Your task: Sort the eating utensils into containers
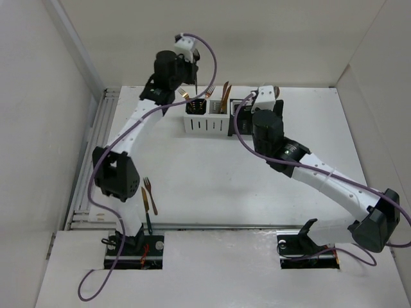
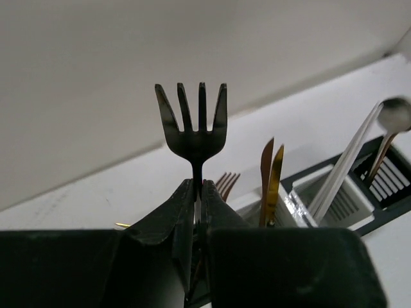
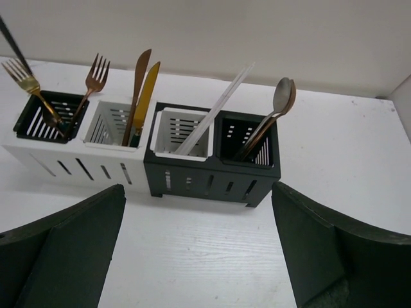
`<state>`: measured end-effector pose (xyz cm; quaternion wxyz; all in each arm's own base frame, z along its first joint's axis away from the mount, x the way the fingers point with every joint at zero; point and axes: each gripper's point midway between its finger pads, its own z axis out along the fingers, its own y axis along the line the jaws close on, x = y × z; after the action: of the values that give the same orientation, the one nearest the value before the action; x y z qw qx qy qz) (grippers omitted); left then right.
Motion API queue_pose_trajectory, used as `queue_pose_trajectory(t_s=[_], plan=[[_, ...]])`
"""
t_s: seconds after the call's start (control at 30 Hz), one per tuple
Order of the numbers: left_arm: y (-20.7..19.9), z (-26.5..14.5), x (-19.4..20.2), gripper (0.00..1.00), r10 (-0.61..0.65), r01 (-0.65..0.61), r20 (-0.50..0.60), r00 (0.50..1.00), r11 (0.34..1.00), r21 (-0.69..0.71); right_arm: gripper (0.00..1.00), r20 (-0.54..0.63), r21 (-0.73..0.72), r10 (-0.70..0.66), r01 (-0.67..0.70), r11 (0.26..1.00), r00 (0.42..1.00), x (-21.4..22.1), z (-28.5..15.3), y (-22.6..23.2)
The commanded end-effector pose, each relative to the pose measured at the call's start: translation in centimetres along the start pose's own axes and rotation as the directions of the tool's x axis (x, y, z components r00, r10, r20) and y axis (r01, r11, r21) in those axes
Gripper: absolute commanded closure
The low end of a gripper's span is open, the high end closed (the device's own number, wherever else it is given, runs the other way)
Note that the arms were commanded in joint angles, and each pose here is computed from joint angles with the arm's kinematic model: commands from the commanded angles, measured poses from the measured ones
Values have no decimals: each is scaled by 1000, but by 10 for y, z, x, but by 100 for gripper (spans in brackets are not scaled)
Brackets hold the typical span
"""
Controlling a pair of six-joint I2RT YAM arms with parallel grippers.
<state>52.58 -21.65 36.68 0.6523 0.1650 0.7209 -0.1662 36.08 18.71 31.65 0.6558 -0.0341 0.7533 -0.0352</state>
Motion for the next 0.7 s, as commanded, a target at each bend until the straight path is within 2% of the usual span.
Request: queue_pose_trajectory(t_s=[0.0, 0.1, 0.27, 0.33, 0.37, 0.43, 0.5, 0.57, 0.6, 0.67], plan=[[-3, 25, 7, 100, 17, -16, 40, 999, 1000, -20, 0, 95, -6, 54, -54, 999, 994, -43, 0, -7], [-7, 32, 23, 100, 15, -14, 7, 1000, 1000, -11, 0, 93, 12, 54, -55, 998, 994, -40, 4, -13], [-1, 28, 93, 100, -8, 1, -136, 991, 999, -45, 0, 95, 22, 56, -59, 998, 994, -37, 1, -22], [0, 23, 108, 100, -11, 1, -168, 986, 999, -55, 0, 97, 22, 58, -61, 998, 994, -37, -1, -24], [0, 21, 119, 90, -13, 2, -190, 982, 998, -55, 0, 96, 31, 59, -62, 998, 994, -37, 0, -27], [-1, 14, 117, 56, -14, 3, -207, 978, 998, -55, 0, 96, 31, 59, -62, 998, 994, -37, 0, -27], [-1, 11, 110, 29, -26, 15, -206, 978, 998, -58, 0, 103, 31, 65, -68, 997, 993, -40, -2, -29], [3, 4, 100, 20, -37, 17, -218, 975, 996, -92, 0, 104, 21, 74, -77, 997, 992, -39, -4, -29], [8, 0, 75, 17, -33, 11, -181, 983, 993, -122, 0, 112, -3, 82, -82, 997, 990, -43, -6, -27], [23, -21, 56, 17, -66, 26, -192, 979, 979, -200, 0, 132, -42, 109, -105, 994, 985, -52, -13, -26]])
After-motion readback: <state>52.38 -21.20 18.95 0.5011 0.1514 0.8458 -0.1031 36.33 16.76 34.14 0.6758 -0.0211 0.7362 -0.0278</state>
